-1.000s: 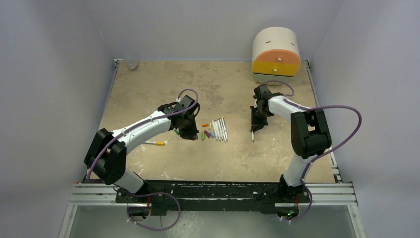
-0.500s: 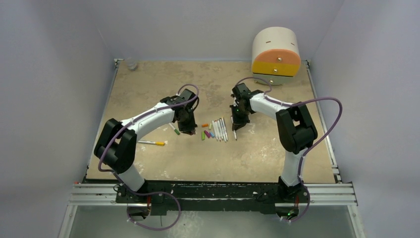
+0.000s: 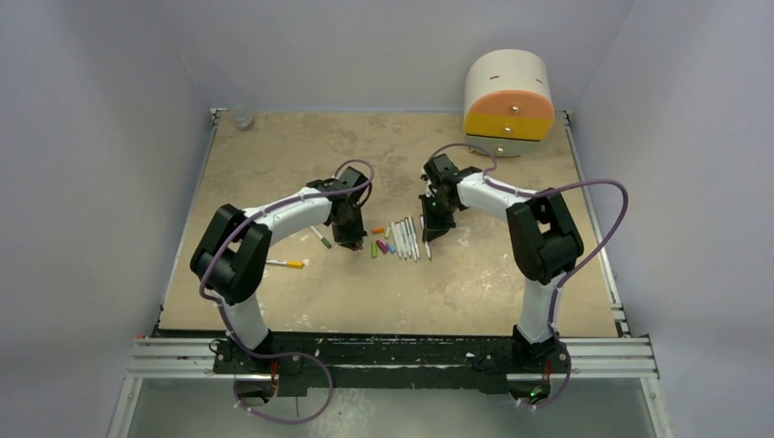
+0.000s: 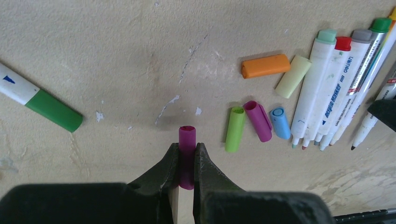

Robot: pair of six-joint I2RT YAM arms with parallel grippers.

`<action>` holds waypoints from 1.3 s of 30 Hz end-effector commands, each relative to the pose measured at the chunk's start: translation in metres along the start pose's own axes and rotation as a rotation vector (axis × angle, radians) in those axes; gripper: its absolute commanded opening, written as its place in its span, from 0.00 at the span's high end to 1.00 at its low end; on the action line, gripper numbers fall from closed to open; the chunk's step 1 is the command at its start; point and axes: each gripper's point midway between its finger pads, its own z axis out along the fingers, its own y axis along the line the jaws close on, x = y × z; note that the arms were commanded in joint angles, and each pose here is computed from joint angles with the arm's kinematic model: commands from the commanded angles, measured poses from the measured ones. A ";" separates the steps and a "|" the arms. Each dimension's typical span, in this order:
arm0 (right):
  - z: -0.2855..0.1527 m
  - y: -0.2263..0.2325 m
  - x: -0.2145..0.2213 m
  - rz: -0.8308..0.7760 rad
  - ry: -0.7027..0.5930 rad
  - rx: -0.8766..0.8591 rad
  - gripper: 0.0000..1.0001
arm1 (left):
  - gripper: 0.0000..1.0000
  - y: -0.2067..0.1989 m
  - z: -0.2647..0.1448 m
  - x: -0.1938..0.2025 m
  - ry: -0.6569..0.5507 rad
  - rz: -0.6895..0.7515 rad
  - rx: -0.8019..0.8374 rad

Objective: Open the pen caps

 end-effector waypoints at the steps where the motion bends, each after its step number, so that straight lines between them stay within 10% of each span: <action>1: -0.015 0.017 -0.006 -0.012 -0.030 -0.045 0.89 | 1.00 -0.016 0.001 -0.022 -0.053 0.036 0.049; 39: -0.046 0.021 -0.007 -0.048 -0.049 -0.040 0.68 | 0.64 -0.019 -0.035 -0.034 -0.105 0.022 0.042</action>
